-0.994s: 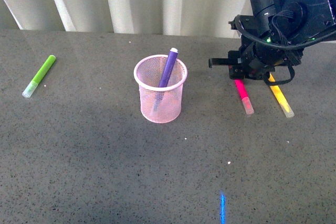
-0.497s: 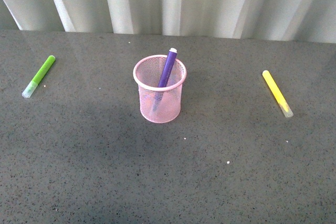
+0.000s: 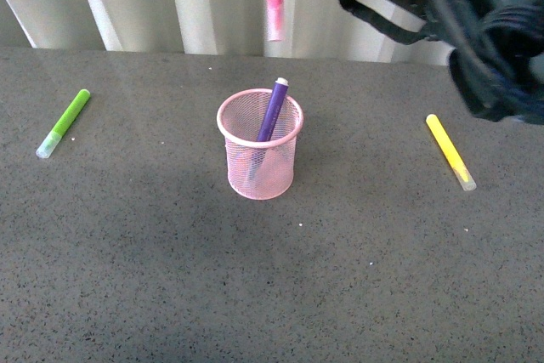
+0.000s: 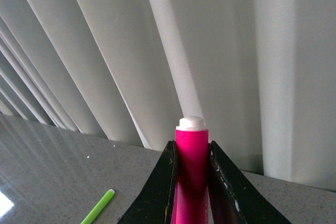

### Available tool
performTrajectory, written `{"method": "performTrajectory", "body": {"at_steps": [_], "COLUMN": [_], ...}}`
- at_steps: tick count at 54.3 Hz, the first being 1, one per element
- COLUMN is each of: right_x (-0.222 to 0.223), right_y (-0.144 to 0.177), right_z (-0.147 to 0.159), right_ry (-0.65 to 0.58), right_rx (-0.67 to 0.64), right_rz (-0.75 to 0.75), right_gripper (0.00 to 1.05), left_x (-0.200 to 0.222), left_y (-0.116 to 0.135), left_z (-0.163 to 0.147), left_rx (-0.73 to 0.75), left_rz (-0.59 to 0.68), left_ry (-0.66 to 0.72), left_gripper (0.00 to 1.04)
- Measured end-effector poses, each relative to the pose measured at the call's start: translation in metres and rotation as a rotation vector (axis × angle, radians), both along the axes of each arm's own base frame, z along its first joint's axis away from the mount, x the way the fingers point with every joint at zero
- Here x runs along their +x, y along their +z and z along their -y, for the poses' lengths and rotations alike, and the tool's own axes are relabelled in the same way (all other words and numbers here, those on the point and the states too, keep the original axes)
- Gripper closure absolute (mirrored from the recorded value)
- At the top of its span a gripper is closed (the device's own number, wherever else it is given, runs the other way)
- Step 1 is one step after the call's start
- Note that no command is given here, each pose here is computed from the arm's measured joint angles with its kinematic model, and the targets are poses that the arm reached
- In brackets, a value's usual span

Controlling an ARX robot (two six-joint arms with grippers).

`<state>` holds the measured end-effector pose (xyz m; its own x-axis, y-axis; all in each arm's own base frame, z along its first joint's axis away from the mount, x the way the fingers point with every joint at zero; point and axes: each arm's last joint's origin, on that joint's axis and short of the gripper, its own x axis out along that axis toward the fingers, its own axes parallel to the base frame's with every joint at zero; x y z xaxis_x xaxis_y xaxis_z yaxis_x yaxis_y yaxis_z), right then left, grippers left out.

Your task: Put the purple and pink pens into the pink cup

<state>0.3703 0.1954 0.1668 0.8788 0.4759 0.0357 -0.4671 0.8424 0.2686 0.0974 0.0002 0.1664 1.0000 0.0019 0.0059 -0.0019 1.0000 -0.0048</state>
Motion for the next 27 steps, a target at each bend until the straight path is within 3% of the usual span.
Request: {"method": "performTrajectory", "body": {"at_steps": [15,27], "right_x": [0.011,0.005], "right_y": [-0.035,-0.060], "right_z": [-0.035,-0.042], "right_ry": [-0.019,-0.005], "right_rx": [-0.049,-0.073], "right_rz": [-0.078,-0.107], "right_gripper": [0.93,0.93], "left_x": [0.000,0.000], "left_y": [0.000,0.000], "left_z": [0.000,0.000], "left_rx": [0.000,0.000], "left_rz": [0.000,0.000], "left_ry": [0.000,0.000], "left_gripper": [0.07,0.07]}}
